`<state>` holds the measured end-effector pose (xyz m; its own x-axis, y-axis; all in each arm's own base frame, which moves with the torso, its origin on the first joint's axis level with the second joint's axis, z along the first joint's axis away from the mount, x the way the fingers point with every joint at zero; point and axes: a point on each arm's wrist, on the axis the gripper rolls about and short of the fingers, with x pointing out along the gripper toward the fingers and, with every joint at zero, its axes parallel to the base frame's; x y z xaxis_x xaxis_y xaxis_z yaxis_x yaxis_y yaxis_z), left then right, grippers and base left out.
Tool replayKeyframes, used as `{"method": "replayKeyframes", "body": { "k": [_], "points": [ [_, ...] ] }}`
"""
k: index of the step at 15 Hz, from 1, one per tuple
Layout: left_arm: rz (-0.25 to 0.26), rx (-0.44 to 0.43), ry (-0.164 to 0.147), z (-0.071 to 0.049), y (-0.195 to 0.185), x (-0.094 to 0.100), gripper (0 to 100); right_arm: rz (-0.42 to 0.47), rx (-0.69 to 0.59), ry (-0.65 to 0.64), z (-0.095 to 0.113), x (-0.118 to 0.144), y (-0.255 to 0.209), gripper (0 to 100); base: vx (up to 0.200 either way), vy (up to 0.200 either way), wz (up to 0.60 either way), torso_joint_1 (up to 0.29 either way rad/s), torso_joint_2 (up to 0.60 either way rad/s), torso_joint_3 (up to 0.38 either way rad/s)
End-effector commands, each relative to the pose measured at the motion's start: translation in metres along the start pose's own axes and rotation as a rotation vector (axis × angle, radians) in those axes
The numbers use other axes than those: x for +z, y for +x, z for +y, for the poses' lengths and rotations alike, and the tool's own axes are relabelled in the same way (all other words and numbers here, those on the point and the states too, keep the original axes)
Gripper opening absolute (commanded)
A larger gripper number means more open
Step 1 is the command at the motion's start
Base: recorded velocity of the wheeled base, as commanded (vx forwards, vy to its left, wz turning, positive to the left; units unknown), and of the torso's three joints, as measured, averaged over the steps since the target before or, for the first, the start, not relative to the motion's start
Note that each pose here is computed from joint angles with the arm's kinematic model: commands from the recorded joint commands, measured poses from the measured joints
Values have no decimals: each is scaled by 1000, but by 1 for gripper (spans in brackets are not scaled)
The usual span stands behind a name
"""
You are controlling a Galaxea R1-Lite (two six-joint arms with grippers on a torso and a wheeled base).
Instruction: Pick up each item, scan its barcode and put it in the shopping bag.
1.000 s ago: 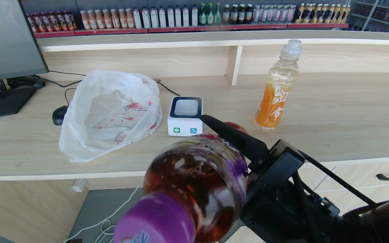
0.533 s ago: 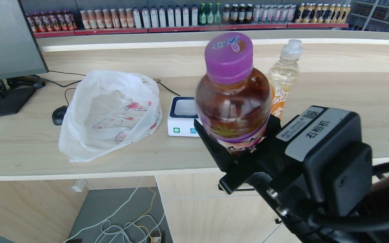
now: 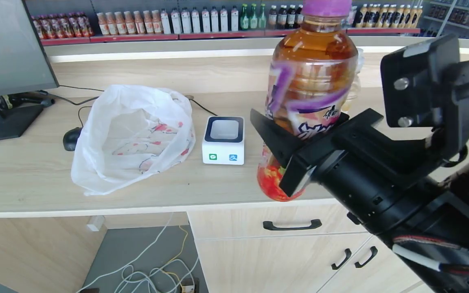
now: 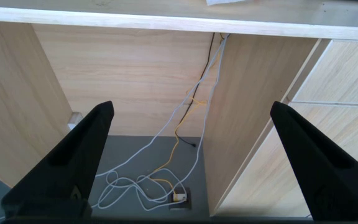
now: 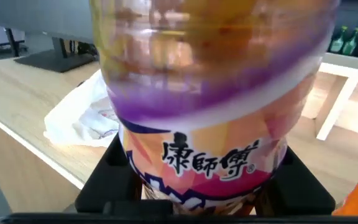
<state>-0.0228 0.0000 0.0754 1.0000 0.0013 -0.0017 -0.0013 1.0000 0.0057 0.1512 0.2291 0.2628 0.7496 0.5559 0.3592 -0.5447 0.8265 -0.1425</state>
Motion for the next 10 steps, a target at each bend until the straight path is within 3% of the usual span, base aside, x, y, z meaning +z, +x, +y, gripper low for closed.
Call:
{"method": "replayKeyframes", "body": {
  "k": [1, 6, 10],
  "points": [
    [0, 0, 0, 0, 0, 0, 100, -46, -5, 85, -10, 18, -7, 0, 0, 0, 0, 0, 0, 0],
    [0, 0, 0, 0, 0, 0, 100, -108, 7, 149, -20, 27, -11, 0, 0, 0, 0, 0, 0, 0],
    [-2, 0, 0, 0, 0, 0, 100, -105, 10, 148, -28, 25, -18, 0, 0, 0, 0, 0, 0, 0]
  ]
}}
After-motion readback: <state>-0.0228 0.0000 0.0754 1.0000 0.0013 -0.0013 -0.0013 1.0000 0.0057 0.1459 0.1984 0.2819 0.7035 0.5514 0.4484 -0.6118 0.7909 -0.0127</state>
